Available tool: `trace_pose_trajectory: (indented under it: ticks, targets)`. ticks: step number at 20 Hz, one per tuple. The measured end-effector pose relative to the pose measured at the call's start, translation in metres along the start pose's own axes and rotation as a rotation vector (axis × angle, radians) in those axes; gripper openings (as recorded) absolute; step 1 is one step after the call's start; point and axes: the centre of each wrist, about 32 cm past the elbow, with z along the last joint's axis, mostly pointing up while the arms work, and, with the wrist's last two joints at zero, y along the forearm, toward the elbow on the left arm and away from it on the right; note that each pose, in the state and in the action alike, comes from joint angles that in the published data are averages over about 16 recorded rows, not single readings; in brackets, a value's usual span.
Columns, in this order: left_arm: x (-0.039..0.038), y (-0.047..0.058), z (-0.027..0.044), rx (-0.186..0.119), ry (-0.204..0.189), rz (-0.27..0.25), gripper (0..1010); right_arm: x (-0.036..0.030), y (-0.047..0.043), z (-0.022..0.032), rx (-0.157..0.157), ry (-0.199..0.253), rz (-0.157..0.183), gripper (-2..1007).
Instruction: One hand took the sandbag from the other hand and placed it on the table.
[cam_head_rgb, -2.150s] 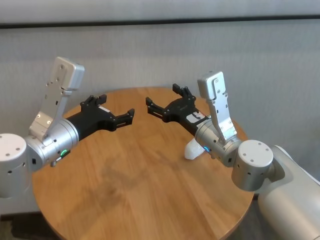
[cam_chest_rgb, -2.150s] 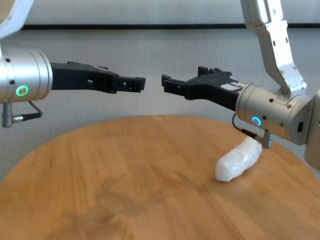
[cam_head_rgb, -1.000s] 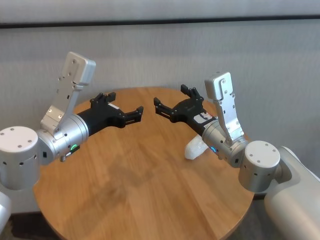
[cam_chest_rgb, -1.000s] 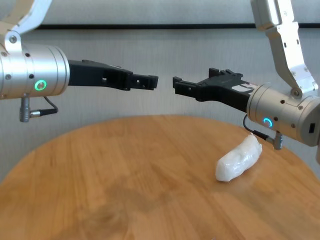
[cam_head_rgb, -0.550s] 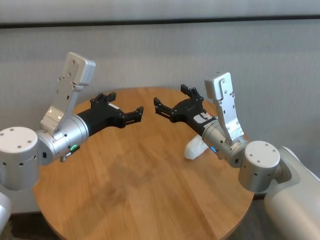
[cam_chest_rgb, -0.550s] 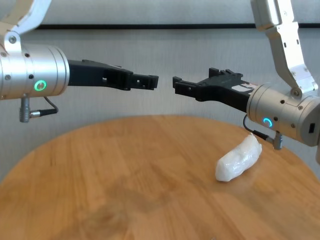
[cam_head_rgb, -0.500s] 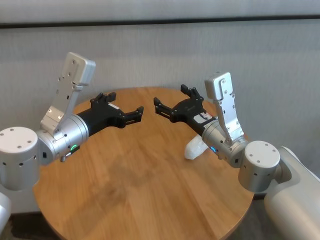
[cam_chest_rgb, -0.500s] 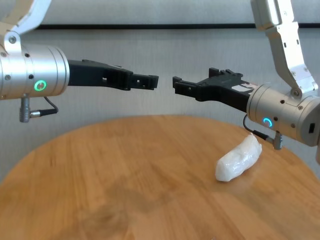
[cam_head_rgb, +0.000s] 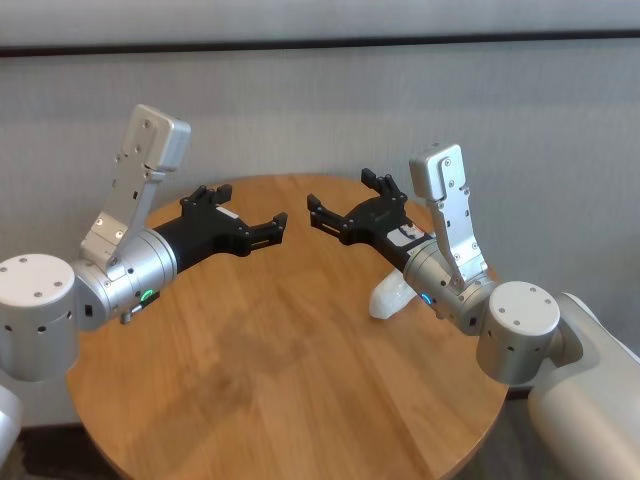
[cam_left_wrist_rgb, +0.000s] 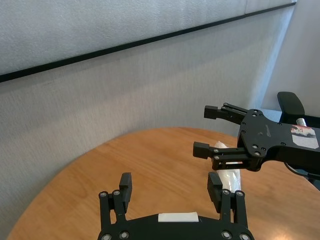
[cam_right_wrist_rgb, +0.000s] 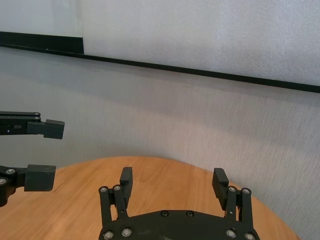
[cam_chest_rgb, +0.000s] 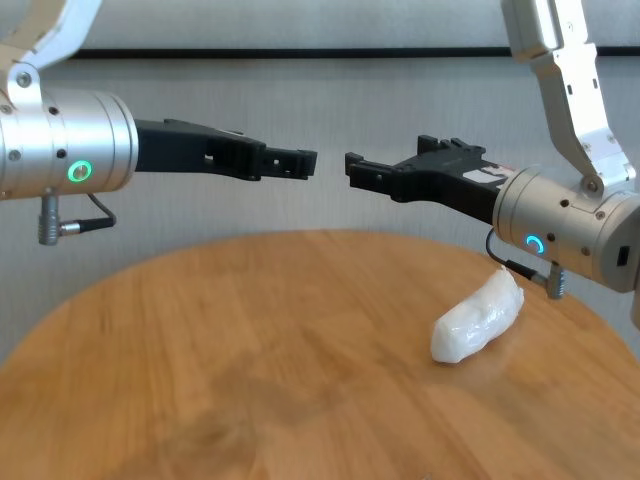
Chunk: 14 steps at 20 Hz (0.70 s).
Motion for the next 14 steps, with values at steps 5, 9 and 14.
trace_pose_trajectory:
  ticks: [5, 9, 14]
  targets:
    - [0.0001, 0.0001, -0.0001, 0.000, 0.000, 0.000, 1002, 0.0000, 0.0001, 0.0000, 0.000, 0.000, 0.000, 1002]
    - [0.0002, 0.0002, -0.0002, 0.000, 0.000, 0.000, 1002, -0.0001, 0.0001, 0.0000, 0.000, 0.000, 0.000, 1002]
    - [0.0002, 0.0003, -0.0003, -0.001, 0.000, 0.000, 1002, -0.0001, 0.0001, 0.0000, 0.001, 0.000, 0.000, 1002]
